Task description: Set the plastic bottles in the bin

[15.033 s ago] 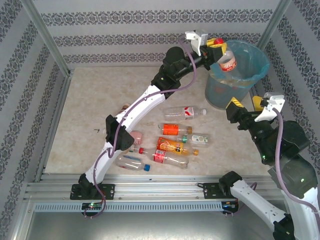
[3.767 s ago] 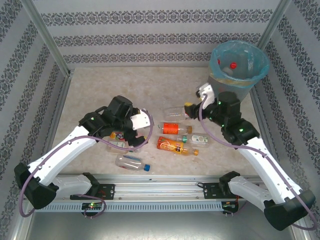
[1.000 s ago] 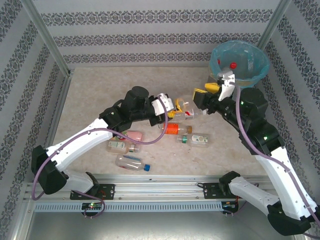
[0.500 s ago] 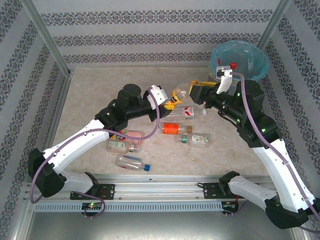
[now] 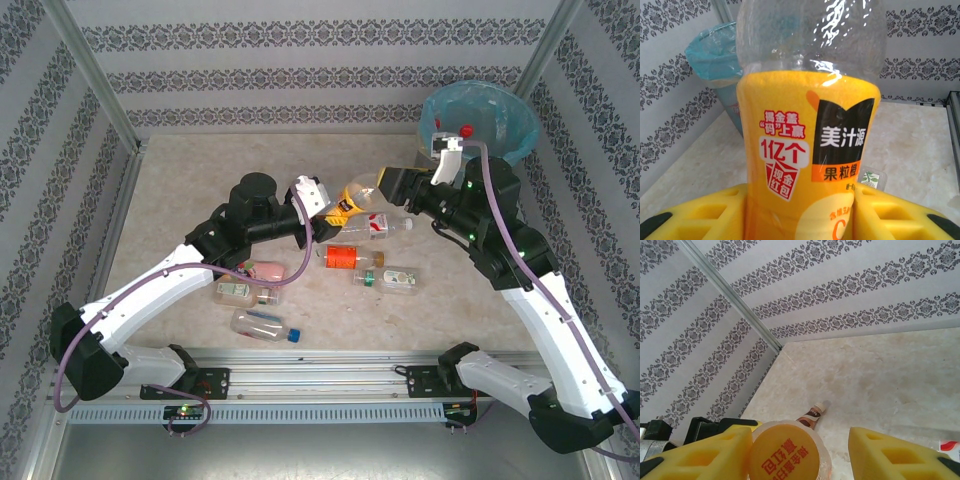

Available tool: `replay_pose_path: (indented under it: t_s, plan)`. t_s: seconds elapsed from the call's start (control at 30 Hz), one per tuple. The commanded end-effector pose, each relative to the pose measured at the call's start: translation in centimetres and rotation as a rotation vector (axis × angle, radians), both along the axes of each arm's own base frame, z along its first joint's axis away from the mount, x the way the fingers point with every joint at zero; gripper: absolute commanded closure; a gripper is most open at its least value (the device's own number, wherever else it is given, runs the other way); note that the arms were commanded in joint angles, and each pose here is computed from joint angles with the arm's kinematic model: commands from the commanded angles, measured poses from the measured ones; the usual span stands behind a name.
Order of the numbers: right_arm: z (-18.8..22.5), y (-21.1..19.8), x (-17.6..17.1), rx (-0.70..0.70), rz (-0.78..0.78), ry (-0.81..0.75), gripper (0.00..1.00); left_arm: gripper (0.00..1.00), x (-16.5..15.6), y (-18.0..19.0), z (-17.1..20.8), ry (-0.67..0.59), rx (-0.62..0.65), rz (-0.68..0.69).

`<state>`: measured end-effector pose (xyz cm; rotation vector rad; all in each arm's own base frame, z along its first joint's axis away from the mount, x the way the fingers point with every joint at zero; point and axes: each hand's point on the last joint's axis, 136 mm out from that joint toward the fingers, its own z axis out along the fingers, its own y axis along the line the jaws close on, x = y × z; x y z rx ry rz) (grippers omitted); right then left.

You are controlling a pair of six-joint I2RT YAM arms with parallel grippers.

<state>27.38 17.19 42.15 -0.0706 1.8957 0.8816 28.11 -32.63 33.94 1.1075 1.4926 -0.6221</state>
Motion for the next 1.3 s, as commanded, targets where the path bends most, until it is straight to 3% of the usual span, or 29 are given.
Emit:
replay_pose_path:
  t_s: [0.0,0.2,0.37,0.5,0.6,0.67,0.9,1.1,1.27]
  plan:
    - [1.2,0.3,0.0,0.029,0.019,-0.012,0.53,0.53,-0.5,0.0,2.2,-0.035,-0.059,-0.033]
    - [1.0,0.2,-0.1,0.012,0.027,-0.016,0.69,0.53,-0.2,-0.2,2.1,-0.038,-0.053,-0.029]
    - [1.3,0.0,0.0,0.006,0.023,-0.035,0.89,0.49,0.1,-0.1,2.5,-0.057,-0.062,-0.015]
    - [2.1,-0.5,0.1,0.009,0.002,-0.066,0.99,0.32,0.8,0.3,2.9,-0.081,-0.087,0.037]
    - [3.4,-1.4,0.3,0.000,-0.039,-0.115,1.00,0.11,1.0,0.8,3.6,-0.127,-0.133,0.068]
    - [4.4,-2.4,0.5,-0.025,-0.082,-0.153,1.00,0.03,1.2,1.2,4.4,-0.165,-0.171,0.096]
    - [9.1,-7.9,2.6,-0.189,-0.312,-0.306,1.00,0.00,2.1,2.1,6.4,-0.210,-0.174,0.165]
    - [12.2,-12.4,6.7,-0.500,-0.564,-0.420,1.00,0.00,1.8,1.8,6.9,-0.214,-0.143,0.138]
    - [11.7,-14.8,11.2,-0.719,-0.693,-0.416,1.00,0.00,2.0,1.9,6.2,-0.201,-0.111,0.148]
